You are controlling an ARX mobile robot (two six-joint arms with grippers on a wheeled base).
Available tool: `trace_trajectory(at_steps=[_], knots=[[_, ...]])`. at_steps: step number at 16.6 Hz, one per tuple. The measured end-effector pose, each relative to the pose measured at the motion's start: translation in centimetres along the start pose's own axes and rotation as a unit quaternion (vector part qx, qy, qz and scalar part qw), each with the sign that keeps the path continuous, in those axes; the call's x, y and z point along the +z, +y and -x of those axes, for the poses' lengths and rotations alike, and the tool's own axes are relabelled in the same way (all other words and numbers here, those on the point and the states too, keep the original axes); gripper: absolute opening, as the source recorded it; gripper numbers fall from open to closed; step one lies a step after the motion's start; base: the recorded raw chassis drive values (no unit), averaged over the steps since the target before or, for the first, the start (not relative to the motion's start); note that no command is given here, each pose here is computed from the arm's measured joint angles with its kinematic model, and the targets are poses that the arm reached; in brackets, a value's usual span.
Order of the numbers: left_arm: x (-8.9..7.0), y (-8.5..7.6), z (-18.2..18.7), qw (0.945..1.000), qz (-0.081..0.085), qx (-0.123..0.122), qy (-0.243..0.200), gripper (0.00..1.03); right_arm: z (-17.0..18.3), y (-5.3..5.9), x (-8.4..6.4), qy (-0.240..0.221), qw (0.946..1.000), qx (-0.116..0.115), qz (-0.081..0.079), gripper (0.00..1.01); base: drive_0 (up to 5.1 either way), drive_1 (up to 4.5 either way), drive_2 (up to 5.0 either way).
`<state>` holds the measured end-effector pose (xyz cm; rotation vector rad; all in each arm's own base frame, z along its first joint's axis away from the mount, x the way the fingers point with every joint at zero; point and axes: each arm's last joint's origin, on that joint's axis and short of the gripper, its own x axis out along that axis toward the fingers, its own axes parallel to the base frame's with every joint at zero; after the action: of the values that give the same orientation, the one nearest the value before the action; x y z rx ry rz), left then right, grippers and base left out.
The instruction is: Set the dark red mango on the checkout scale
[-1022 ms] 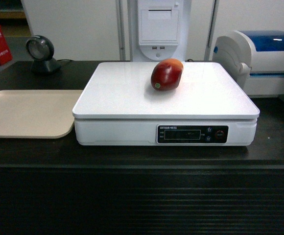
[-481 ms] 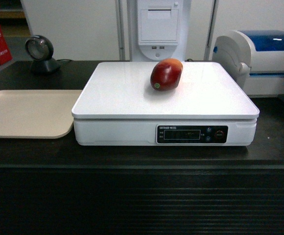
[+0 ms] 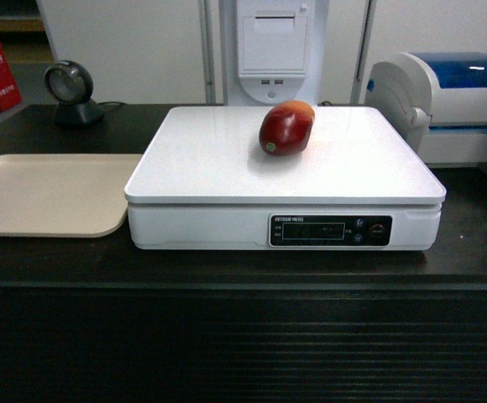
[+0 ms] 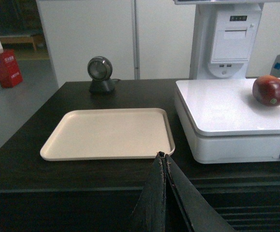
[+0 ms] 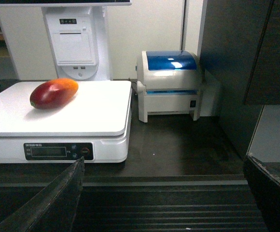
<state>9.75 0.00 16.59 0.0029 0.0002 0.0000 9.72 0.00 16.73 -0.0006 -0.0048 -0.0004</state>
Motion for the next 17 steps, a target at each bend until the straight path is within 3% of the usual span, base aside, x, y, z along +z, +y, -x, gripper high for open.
trace_trajectory(at_steps=[5, 9, 11, 13, 17], knots=[[0.00, 0.00, 0.00, 1.0000, 0.001, 0.000, 0.000, 0.03, 0.00, 0.00, 0.00, 0.000, 1.0000, 0.000, 0.000, 0.98, 0.0, 0.00, 0.0], [0.00, 0.00, 0.00, 1.0000, 0.001, 0.000, 0.000, 0.17, 0.00, 0.00, 0.00, 0.000, 1.0000, 0.000, 0.000, 0.98, 0.0, 0.00, 0.0], [0.00, 0.00, 0.00, 1.0000, 0.001, 0.000, 0.000, 0.35, 0.00, 0.00, 0.00, 0.000, 1.0000, 0.000, 0.000, 0.98, 0.0, 0.00, 0.0], [0.00, 0.00, 0.00, 1.0000, 0.000, 0.000, 0.000, 1.00, 0.00, 0.00, 0.00, 0.000, 1.0000, 0.000, 0.000, 0.98, 0.0, 0.00, 0.0], [0.00, 0.00, 0.00, 1.0000, 0.000, 0.000, 0.000, 0.98, 0.00, 0.00, 0.00, 0.000, 1.0000, 0.000, 0.000, 0.98, 0.0, 0.00, 0.0]])
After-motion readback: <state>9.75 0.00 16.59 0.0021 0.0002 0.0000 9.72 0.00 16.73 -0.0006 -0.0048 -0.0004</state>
